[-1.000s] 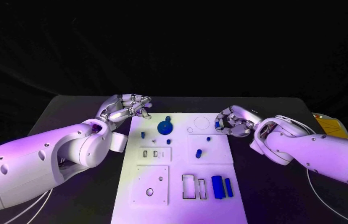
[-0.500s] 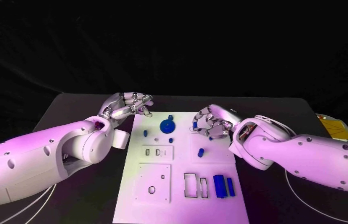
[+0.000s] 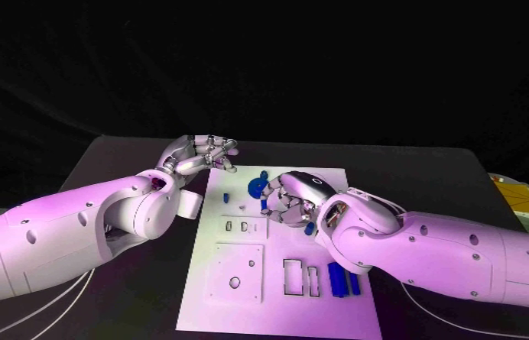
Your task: Assemble the parts on the task board
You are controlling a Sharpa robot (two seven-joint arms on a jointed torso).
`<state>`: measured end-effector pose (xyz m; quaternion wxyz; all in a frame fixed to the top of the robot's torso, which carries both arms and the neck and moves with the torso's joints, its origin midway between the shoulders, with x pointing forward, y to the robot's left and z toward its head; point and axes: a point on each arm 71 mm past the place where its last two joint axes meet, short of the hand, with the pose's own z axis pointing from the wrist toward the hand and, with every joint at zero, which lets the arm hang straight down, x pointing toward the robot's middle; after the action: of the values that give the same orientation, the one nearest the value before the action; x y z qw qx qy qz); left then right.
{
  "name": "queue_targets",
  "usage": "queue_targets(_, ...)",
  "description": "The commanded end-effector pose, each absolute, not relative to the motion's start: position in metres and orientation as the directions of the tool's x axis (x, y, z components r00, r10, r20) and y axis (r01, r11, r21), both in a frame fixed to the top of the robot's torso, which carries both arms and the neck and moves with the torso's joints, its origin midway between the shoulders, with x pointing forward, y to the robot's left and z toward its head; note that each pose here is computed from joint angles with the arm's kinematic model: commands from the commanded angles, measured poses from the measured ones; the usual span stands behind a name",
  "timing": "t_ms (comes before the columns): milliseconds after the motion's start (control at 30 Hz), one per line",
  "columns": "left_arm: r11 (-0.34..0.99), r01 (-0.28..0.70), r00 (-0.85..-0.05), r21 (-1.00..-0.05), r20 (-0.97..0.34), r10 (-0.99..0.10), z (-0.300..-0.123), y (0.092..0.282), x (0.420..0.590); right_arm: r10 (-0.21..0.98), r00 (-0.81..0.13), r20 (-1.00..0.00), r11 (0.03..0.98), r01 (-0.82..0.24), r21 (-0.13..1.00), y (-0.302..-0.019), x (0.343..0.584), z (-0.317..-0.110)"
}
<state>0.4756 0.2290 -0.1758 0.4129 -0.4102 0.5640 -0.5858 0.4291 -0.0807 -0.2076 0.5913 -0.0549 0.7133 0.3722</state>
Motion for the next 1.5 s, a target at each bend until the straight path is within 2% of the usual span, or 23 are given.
queue_targets(33,-0.032,0.02,-0.336,-0.999,0.023,-0.942,-0.175,0.226,0.475,0.309,-0.254,-0.917,0.743,-0.537,0.399,-0.072,0.426,-0.213)
queue_targets(567,-0.034,0.018,-0.341,-0.999,0.025,-0.94,-0.175,0.225,0.475,0.249,-0.271,-0.93,0.743,-0.562,0.363,-0.052,0.416,-0.232)
queue_targets(1500,-0.033,0.014,-0.343,-0.999,0.026,-0.939,-0.175,0.226,0.475,0.198,-0.288,-0.937,0.757,-0.562,0.333,-0.05,0.415,-0.243)
